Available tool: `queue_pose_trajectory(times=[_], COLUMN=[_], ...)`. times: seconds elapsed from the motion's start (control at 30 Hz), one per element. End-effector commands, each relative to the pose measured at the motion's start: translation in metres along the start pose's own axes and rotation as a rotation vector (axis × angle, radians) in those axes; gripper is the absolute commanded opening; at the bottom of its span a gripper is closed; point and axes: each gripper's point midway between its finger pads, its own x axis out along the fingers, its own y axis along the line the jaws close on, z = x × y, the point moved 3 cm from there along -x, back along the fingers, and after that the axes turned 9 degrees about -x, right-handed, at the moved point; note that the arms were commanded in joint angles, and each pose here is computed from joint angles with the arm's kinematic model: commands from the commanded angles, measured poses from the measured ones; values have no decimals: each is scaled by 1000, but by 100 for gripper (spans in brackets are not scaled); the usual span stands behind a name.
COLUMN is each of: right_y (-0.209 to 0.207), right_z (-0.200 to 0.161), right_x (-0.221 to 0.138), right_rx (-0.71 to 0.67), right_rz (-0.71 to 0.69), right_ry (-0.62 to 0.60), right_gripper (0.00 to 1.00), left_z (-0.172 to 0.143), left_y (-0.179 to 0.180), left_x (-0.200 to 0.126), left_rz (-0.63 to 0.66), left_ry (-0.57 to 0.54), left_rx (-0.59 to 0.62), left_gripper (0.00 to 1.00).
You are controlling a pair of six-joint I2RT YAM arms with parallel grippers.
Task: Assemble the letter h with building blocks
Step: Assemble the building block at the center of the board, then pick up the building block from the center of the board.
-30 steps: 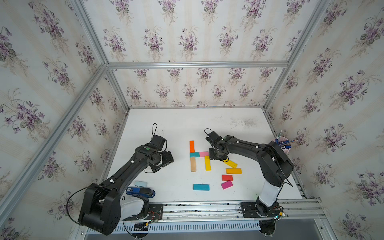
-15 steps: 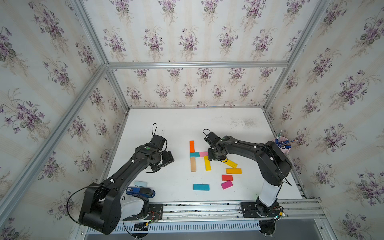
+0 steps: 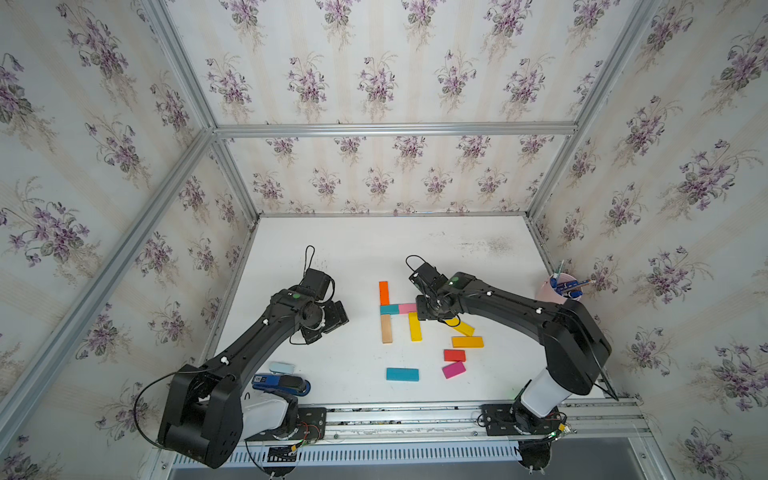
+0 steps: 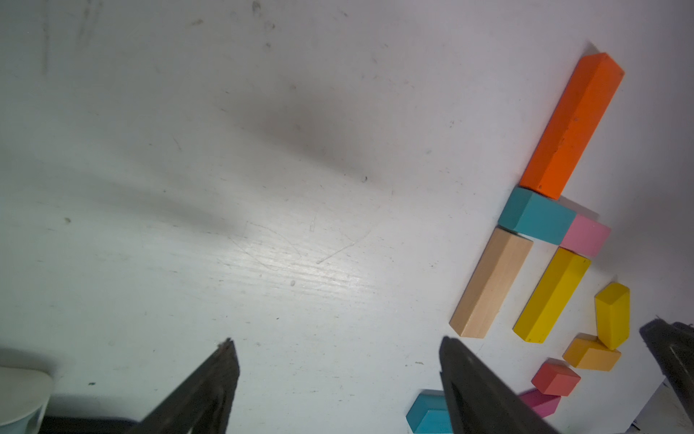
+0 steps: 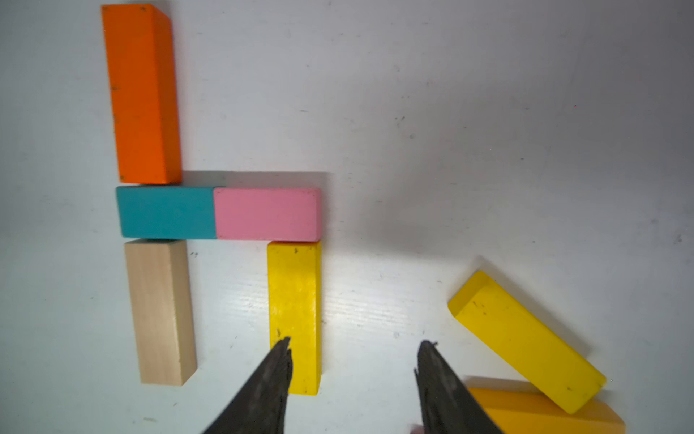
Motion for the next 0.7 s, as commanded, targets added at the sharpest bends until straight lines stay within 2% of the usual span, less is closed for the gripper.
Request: queue_pose_trajectory(times=[0.0,0.17,0.27,0.47,0.67], right_y=[29,85,95,101,105], right_z=[-19,-83,-111,-122,-132], right_x=[-22,-32,-22,-10,4], right_rx=[-140,-410,-496,-598,-675], right_rz=[84,227,244,235,223], right_ry=[-31,-7,46,74,114], right_gripper=[57,61,64,67,69], left_z=[4,10,11,9,4], left_y=[-1,-3,-3,6,16], left_x=[-6,-14,-20,-27,-21], left_rz=[1,-8,-21,-14,0], left_ry=[-26,-71,-98,-133,-117], left_rx=[20,9,-18,-36,-55], left_gripper=[86,86,86,86,86])
